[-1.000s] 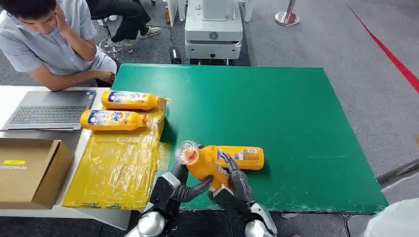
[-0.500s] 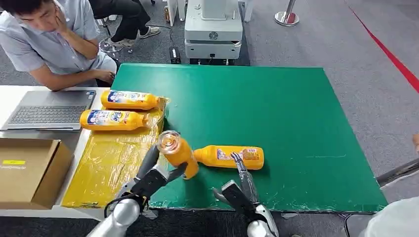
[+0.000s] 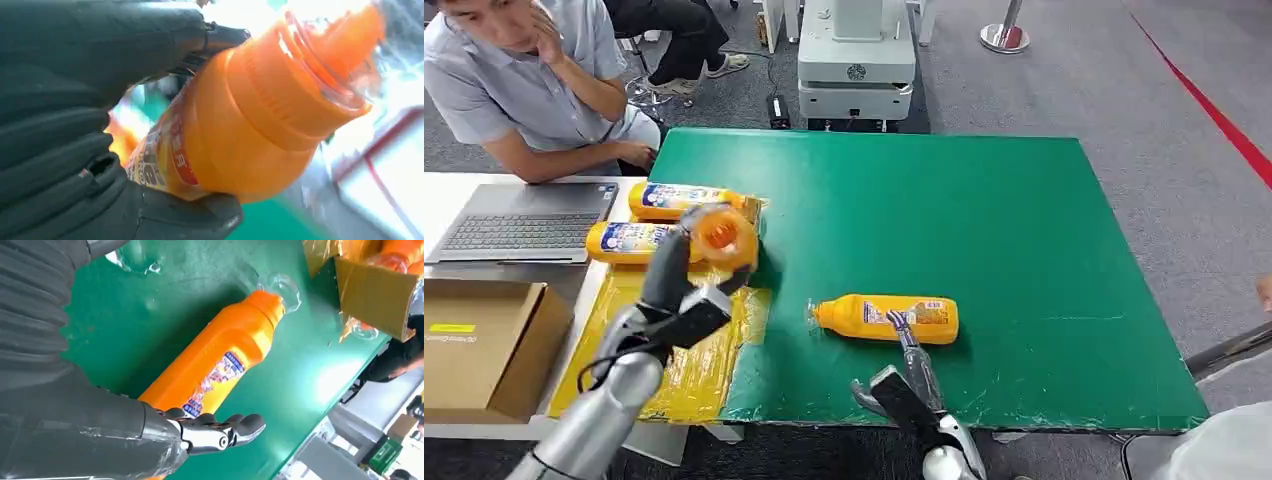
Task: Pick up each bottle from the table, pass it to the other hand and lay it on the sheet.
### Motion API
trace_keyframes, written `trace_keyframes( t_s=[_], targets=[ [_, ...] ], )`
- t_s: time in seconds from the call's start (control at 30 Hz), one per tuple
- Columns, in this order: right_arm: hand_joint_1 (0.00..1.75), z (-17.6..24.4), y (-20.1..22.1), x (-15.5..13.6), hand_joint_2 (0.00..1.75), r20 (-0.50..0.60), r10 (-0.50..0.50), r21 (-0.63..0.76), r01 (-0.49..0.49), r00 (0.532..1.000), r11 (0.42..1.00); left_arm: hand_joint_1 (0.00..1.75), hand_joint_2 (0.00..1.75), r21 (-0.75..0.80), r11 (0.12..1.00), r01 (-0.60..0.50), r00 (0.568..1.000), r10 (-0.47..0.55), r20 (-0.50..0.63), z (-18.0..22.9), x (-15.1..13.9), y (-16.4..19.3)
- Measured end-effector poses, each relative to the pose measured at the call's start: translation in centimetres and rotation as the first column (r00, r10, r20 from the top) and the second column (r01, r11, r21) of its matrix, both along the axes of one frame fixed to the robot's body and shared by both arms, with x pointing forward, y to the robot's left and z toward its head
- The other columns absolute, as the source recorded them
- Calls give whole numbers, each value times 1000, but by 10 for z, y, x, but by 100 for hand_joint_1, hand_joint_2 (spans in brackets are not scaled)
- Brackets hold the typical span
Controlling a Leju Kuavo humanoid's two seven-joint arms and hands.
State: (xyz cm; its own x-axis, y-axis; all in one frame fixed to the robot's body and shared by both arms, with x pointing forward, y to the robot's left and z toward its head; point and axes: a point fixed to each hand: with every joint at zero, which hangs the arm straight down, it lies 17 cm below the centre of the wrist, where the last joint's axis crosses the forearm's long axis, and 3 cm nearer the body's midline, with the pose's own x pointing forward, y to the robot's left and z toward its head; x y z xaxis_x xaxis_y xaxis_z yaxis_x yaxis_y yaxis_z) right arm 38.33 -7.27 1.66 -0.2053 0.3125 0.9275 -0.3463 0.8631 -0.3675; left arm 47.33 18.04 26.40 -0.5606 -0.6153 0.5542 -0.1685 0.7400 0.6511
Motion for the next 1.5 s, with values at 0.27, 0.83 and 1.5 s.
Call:
trace_keyframes(
  t_s=[0.27,0.83,1.5],
  targets=[
    [0,-4,10,-4,175,-22,42,2,-42,999,999,175,175,560,813,-158,987,121,102,-21,37,16],
    [0,-17,-14,-9,175,-61,-24,7,24,998,1000,175,175,912,340,-230,952,273,139,-74,70,75],
    [0,-26,-29,-12,175,-89,-87,5,88,992,996,175,175,954,283,101,933,306,-190,-158,49,79]
  ],
)
